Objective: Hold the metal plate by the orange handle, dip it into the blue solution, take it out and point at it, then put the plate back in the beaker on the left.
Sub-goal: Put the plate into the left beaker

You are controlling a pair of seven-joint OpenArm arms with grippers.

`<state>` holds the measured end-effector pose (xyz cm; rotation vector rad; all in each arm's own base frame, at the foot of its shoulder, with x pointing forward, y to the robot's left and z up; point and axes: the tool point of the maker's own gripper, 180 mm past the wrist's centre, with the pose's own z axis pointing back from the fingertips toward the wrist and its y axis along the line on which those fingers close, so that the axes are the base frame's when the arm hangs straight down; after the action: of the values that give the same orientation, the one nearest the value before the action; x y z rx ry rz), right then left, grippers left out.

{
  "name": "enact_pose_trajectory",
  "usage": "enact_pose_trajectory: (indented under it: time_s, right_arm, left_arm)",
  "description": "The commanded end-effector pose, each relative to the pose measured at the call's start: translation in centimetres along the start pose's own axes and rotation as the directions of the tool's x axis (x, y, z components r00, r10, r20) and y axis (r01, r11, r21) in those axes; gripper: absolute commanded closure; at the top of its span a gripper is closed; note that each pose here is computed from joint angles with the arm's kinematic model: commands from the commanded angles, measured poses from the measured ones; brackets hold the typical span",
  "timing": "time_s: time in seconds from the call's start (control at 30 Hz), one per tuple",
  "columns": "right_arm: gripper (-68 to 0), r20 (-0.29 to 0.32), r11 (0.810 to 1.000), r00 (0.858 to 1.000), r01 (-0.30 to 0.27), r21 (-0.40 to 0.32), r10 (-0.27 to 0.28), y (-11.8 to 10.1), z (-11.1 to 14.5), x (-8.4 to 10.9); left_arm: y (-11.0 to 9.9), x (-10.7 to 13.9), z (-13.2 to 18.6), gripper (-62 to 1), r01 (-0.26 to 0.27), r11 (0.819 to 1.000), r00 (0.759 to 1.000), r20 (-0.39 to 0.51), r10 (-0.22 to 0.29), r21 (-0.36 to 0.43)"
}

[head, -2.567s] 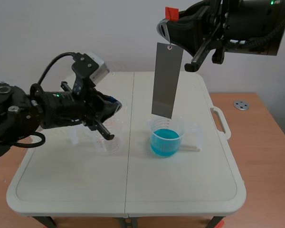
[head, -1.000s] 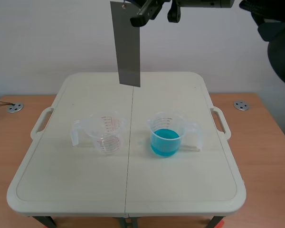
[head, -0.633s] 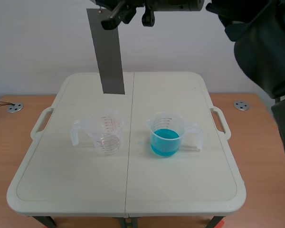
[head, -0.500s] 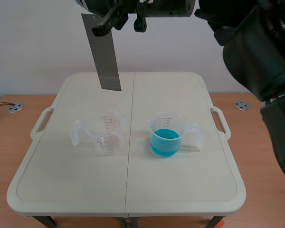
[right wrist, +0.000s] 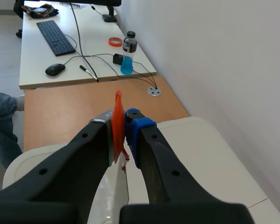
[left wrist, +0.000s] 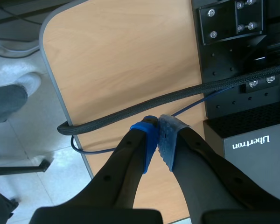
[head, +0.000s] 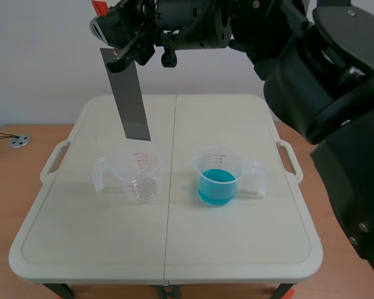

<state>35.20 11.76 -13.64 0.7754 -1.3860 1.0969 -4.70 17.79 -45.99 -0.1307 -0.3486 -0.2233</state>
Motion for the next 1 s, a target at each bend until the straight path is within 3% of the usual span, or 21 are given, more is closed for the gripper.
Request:
enact_pose_trajectory:
  time_s: [0.0,0.47,0.97]
  right_arm:
    - [-1.5,0.047,1.0,0.999,-0.015,0.009,0.015,-0.2,-0.3,1.7]
    - [-1.5,0.015,0.998,1.0,0.024,0.05,-0.025,1.0,-1.5,-0.6]
    - [-1.5,0.012,0.998,0.999,0.036,0.058,-0.037,1.3,-1.9,-1.5]
  left_arm:
    - [-0.2,0.2,0.3,-2.7,-0.001,1.0,1.0,0.009,0.001,-0.005]
    - [-0.2,0.3,0.2,-2.7,-0.002,1.0,1.0,0.01,0.002,-0.005]
    - [-0.1,0.5,0.1,-2.7,-0.003,1.0,1.0,0.016,0.003,-0.003]
